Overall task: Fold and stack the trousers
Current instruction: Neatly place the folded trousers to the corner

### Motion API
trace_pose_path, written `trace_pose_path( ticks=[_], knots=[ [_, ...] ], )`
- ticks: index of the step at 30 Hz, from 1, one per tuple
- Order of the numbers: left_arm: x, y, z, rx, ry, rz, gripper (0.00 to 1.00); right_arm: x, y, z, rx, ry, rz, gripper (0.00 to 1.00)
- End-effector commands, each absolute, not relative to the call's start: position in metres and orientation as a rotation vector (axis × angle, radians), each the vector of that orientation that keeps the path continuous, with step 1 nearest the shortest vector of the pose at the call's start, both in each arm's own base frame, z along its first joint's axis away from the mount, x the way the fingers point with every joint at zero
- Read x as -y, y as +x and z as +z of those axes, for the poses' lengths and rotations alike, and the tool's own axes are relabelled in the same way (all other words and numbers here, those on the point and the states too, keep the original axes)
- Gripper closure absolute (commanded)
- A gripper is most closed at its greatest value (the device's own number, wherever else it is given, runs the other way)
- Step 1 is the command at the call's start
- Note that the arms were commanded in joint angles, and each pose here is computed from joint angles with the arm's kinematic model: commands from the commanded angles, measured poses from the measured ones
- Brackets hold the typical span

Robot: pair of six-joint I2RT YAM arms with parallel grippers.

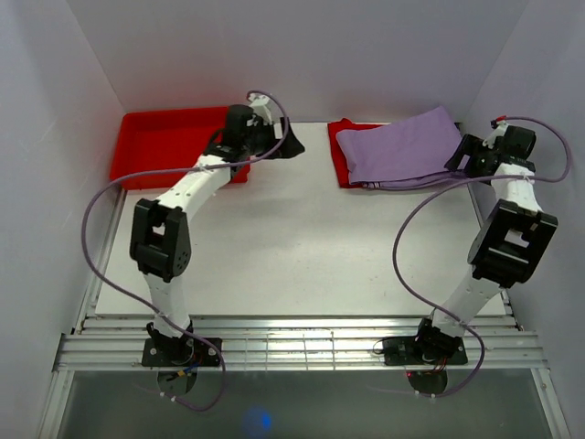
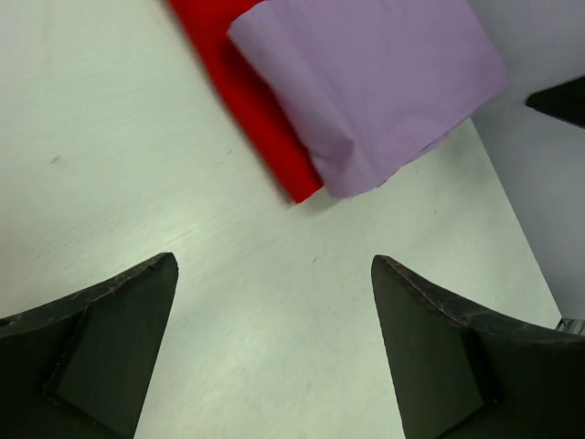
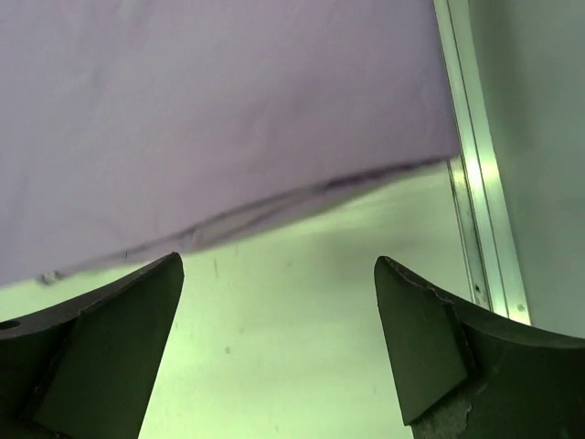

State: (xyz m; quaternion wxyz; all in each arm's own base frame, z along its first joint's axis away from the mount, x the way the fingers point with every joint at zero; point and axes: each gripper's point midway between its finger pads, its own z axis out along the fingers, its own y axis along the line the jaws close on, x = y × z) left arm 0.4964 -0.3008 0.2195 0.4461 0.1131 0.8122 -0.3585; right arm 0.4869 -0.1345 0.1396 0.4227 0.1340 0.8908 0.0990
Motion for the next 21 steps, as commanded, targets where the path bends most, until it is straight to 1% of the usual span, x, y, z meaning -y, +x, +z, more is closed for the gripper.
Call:
trace_pose_path(
  ticks=[1,2,3,5,6,9,10,12,13,14,15,17,21],
  knots=[
    [0.223,0.455,0.212,-2.213,0.214,-0.821,0.02,0.122,0.442,0.171,-2.244,0.165,0.180,0.10],
    [0.212,0.448,0.212,-2.230,0.226,-0.834,0.02,0.116,0.425,0.160,-2.278,0.143,0.179,0.10],
    [0.192,0.437,0.214,-2.259,0.250,-0.803,0.02,0.109,0.410,0.179,-2.249,0.082,0.160,0.10],
    [0.172,0.426,0.203,-2.306,0.281,-0.696,0.02,0.097,0.387,0.176,-2.257,-0.039,0.145,0.10],
    [0.159,0.419,0.197,-2.335,0.307,-0.623,0.02,0.089,0.376,0.197,-2.204,-0.104,0.135,0.10],
    [0.136,0.388,0.188,-2.357,0.359,-0.523,0.02,0.067,0.337,0.206,-2.180,-0.299,0.115,0.10],
    [0.127,0.370,0.182,-2.370,0.371,-0.487,0.02,0.059,0.324,0.202,-2.196,-0.335,0.131,0.10],
    [0.120,0.353,0.175,-2.375,0.406,-0.469,0.02,0.043,0.300,0.210,-2.146,-0.467,0.122,0.10],
    [0.116,0.343,0.182,-2.350,0.412,-0.450,0.02,0.036,0.288,0.198,-2.163,-0.491,0.146,0.10],
    [0.113,0.330,0.168,-2.381,0.418,-0.451,0.02,0.029,0.274,0.191,-2.181,-0.514,0.170,0.10],
    [0.111,0.323,0.165,-2.383,0.421,-0.447,0.02,0.023,0.263,0.196,-2.146,-0.558,0.148,0.10],
    [0.107,0.307,0.161,-2.380,0.424,-0.432,0.02,0.013,0.243,0.180,-2.175,-0.584,0.181,0.10],
    [0.105,0.289,0.158,-2.381,0.408,-0.449,0.02,0.009,0.227,0.183,-2.133,-0.622,0.125,0.10]
  ],
)
